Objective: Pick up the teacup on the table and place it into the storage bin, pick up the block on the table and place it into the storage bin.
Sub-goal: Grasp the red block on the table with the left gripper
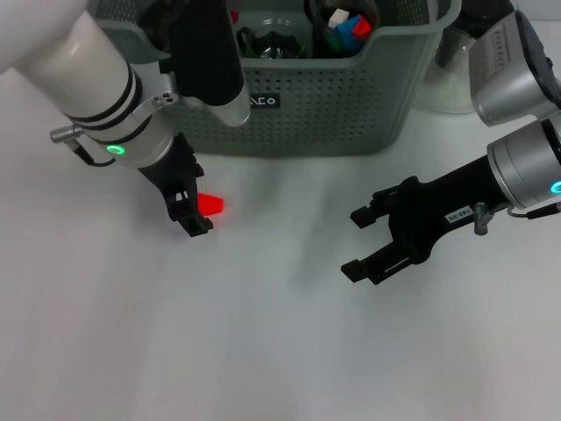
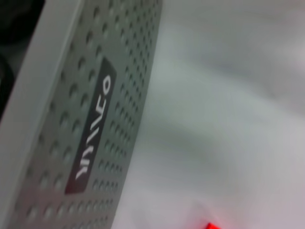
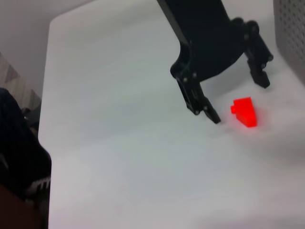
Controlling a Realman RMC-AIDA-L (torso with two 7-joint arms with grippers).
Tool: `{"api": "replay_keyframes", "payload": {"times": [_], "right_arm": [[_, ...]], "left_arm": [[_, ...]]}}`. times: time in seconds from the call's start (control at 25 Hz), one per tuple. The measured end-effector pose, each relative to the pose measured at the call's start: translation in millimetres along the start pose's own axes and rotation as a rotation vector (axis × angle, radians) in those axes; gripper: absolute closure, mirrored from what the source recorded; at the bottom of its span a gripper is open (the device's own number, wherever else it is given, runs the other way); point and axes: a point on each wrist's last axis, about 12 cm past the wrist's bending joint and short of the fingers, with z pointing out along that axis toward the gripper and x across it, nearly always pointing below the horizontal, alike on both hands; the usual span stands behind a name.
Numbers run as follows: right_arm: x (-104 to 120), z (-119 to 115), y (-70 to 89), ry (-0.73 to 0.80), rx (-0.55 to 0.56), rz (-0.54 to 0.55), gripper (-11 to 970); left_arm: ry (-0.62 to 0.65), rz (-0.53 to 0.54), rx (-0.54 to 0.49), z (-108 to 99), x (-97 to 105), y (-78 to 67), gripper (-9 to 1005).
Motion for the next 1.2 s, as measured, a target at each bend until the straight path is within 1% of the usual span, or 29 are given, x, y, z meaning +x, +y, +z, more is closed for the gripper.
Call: {"api": "replay_keyframes", "payload": {"times": [0.4, 0.76, 1.2], "right_arm": [[0.4, 3.0, 0.2, 0.007, -0.001, 0.013, 10], [1.3, 3.3, -0.6, 0.006, 0.004, 0.017, 10], [1.2, 3.5, -0.7, 0.006, 0.004, 0.017, 9]], "left_arm": [[0.028, 0.071, -0.015, 1.2, -6.9, 5.9, 183], [0.034, 0.088, -0.004, 9.2, -7.9, 4.6, 187], [0.036, 0.098, -0.006, 17.0, -2.9, 5.3, 370]]}}
